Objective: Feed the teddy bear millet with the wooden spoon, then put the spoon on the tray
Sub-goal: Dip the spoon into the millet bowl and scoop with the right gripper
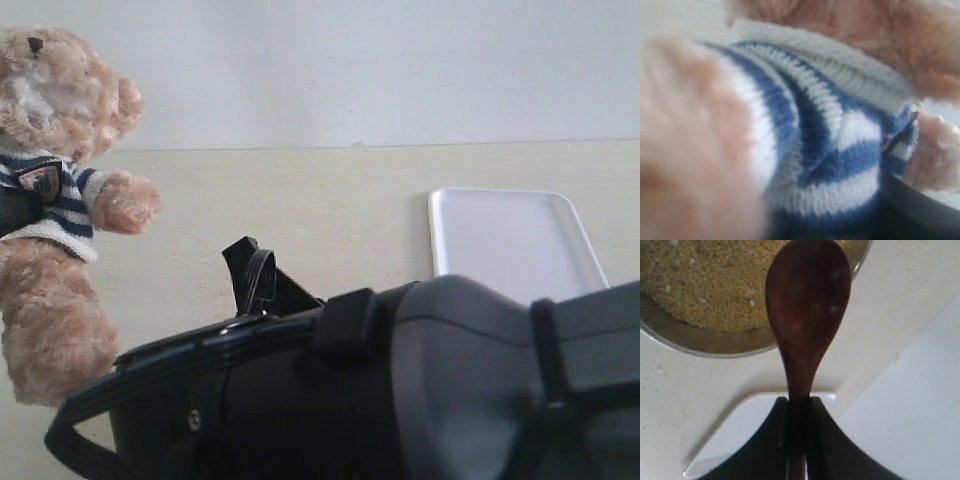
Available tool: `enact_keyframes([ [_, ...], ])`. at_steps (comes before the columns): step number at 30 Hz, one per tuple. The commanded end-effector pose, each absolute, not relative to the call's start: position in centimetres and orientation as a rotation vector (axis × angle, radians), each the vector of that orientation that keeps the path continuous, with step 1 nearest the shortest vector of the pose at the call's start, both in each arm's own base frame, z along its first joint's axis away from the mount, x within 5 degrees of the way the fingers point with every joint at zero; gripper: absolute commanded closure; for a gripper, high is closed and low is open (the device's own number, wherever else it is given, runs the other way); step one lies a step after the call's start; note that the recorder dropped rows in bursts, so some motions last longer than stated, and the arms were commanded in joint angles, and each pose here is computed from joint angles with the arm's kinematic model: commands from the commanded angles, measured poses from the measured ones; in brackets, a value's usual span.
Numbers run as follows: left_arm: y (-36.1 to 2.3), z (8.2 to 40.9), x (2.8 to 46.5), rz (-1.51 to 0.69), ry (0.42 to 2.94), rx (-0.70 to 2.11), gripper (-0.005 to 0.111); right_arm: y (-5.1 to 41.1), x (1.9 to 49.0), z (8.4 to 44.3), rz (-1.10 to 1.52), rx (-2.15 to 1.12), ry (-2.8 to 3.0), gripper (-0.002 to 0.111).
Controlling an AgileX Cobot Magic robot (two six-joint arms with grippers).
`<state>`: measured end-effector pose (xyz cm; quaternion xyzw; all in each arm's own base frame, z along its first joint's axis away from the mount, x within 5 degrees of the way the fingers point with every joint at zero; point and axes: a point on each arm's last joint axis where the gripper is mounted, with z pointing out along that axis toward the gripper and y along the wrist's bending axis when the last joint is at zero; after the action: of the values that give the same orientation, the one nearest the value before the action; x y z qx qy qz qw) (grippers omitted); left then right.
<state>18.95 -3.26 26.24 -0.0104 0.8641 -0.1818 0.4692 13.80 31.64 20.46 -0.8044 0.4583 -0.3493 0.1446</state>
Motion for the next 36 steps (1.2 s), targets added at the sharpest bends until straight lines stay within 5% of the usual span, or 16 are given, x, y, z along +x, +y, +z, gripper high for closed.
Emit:
enact_keyframes([
  [1,-3.2,26.4,18.9,-0.451,2.102,-0.044,0.102,32.0,13.8,19.6,-1.012,-2.345,1.314,0.108],
  [36,-3.3,26.4,18.8,-0.452,2.103,-0.043,0.102,32.6,12.5,17.7,-0.726,-2.231,1.637,0.108],
])
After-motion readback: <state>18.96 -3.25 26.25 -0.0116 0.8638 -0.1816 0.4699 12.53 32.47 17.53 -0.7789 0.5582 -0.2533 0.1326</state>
